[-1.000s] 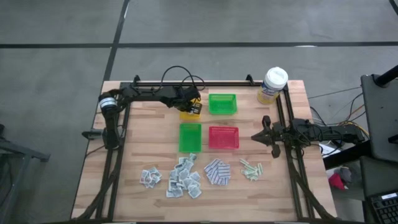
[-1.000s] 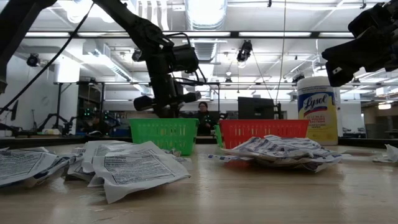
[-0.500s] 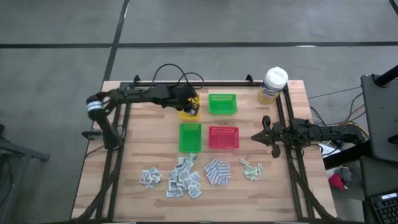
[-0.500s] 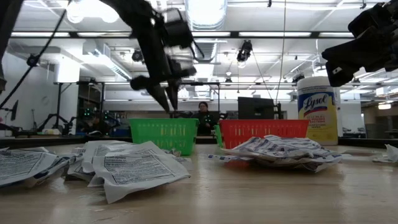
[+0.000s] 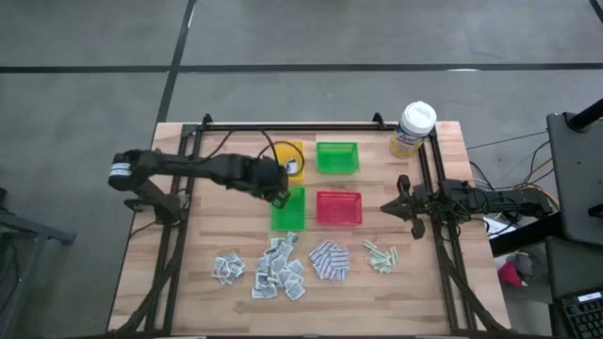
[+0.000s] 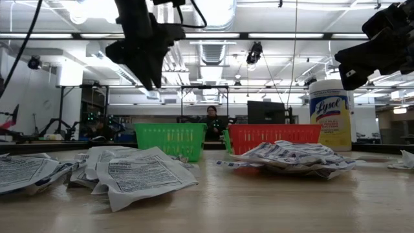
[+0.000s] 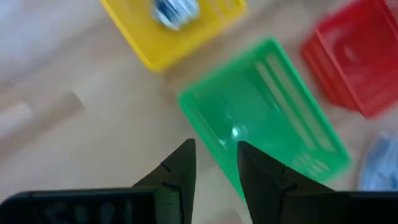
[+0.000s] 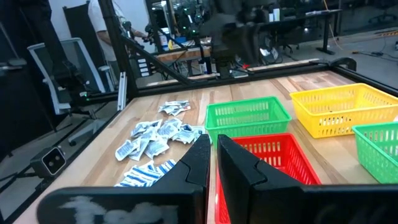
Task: Pick & Place First Aid Supplies
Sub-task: Put the blue alcohol pad into the yellow bin
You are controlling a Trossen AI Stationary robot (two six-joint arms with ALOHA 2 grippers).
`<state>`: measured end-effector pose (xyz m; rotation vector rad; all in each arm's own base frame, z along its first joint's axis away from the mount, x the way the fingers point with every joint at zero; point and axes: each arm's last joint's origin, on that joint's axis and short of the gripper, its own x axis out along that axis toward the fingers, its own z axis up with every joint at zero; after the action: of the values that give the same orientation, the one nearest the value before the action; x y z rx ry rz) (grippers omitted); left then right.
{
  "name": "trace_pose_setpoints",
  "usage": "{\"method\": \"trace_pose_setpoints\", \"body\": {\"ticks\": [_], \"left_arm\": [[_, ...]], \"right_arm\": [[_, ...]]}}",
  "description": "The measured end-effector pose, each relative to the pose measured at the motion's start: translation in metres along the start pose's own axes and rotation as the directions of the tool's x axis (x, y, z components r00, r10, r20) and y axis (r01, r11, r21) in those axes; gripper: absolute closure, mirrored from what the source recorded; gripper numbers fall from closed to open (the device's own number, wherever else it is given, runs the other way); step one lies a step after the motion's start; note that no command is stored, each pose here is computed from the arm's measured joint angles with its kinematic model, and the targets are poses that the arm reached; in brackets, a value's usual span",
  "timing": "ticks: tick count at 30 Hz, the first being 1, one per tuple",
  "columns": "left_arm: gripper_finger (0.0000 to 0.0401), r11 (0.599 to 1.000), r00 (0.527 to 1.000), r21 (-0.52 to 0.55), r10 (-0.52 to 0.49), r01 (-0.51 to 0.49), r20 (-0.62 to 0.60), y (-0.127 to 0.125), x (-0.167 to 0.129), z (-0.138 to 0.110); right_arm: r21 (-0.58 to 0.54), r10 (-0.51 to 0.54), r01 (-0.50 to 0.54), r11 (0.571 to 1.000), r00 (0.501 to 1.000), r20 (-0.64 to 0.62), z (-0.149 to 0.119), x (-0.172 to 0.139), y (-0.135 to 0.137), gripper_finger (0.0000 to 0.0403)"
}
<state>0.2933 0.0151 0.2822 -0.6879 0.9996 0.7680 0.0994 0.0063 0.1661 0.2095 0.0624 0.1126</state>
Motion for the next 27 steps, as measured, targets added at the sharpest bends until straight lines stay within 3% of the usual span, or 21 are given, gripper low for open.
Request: {"method": "trace_pose_setpoints", "body": {"ticks": [7,15,20,27], "left_arm": [[0.0291,0.996,0.993,-0.05,-0.073,0.069,-0.097,-0.017,-0.007,-0.026],[0.0291,0.982,0.983,-0.184,-0.076,0.045,-0.165,-0.027,-0.008,-0.057],[0.0291,0.954,0.973,-0.296,-0.114,0.05,-0.203,-0.033,0.007,-0.08],[0.0291,0.907,0.958,-0.401,-0.219,0.129,-0.187,-0.048,0.037,-0.098]], "right_arm": [[0.0,0.0,0.0,1.0,1.0,0.0,0.0,0.0,0.0,0.0374],[0.0,0.0,0.0,1.0,1.0,0.0,0.0,0.0,0.0,0.0374],[0.0,0.0,0.0,1.0,1.0,0.0,0.0,0.0,0.0,0.0374],[0.0,0.0,0.0,1.0,1.0,0.0,0.0,0.0,0.0,0.0374]]}}
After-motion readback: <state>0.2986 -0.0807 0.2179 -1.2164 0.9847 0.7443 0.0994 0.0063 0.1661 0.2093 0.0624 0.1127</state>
